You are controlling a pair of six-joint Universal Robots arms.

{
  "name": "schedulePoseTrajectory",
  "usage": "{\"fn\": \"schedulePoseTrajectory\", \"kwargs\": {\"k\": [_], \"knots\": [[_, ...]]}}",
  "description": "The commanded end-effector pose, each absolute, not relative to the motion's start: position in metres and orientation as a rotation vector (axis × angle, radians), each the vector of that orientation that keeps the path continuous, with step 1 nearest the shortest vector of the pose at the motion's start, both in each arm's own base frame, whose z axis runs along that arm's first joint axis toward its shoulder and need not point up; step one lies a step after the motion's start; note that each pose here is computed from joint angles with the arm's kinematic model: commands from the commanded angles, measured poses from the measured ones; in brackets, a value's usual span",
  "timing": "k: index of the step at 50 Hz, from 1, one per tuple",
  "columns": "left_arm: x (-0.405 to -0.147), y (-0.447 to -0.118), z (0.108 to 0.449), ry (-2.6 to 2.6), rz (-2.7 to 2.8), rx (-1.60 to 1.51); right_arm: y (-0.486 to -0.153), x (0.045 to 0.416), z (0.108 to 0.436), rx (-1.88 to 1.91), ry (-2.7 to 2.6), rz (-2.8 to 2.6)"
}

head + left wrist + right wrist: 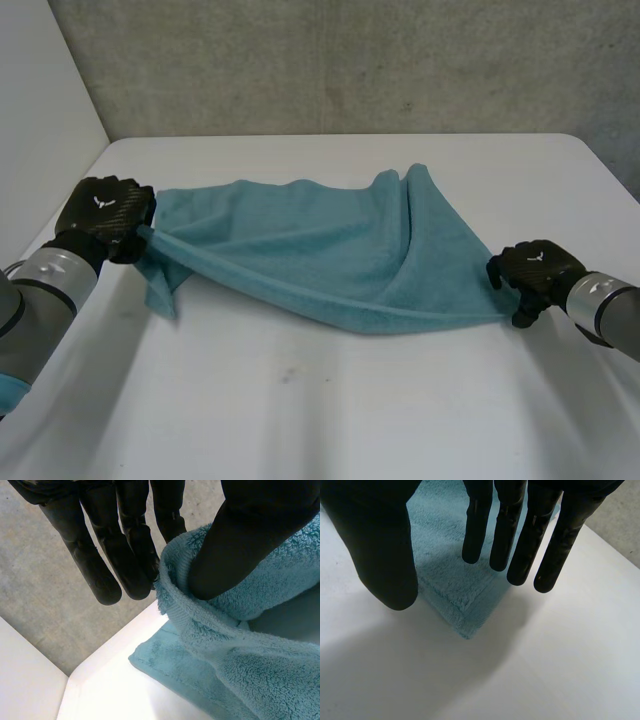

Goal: Fold the laundry

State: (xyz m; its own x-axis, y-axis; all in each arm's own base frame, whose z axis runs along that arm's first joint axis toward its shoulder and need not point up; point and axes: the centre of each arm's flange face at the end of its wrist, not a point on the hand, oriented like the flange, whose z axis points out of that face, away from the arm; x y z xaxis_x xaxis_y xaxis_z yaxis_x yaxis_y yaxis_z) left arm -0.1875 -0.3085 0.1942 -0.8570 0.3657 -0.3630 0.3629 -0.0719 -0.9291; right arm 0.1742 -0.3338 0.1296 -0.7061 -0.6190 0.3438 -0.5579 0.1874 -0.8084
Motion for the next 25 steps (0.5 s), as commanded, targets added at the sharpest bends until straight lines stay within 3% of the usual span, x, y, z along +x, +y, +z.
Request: {"fn": "schedulePoseTrajectory", "kwargs": {"k": [1, 25], "knots": [[-0.188, -0.308, 0.194, -2.139, 2.134, -0.84, -0.34, 0.174, 0.123, -1.181, 2.382, -1.561], [-0.188, -0.307, 0.193, -2.14, 2.129, -0.839, -0.357, 0.178, 0.116, -1.186, 2.37, -1.594]]}}
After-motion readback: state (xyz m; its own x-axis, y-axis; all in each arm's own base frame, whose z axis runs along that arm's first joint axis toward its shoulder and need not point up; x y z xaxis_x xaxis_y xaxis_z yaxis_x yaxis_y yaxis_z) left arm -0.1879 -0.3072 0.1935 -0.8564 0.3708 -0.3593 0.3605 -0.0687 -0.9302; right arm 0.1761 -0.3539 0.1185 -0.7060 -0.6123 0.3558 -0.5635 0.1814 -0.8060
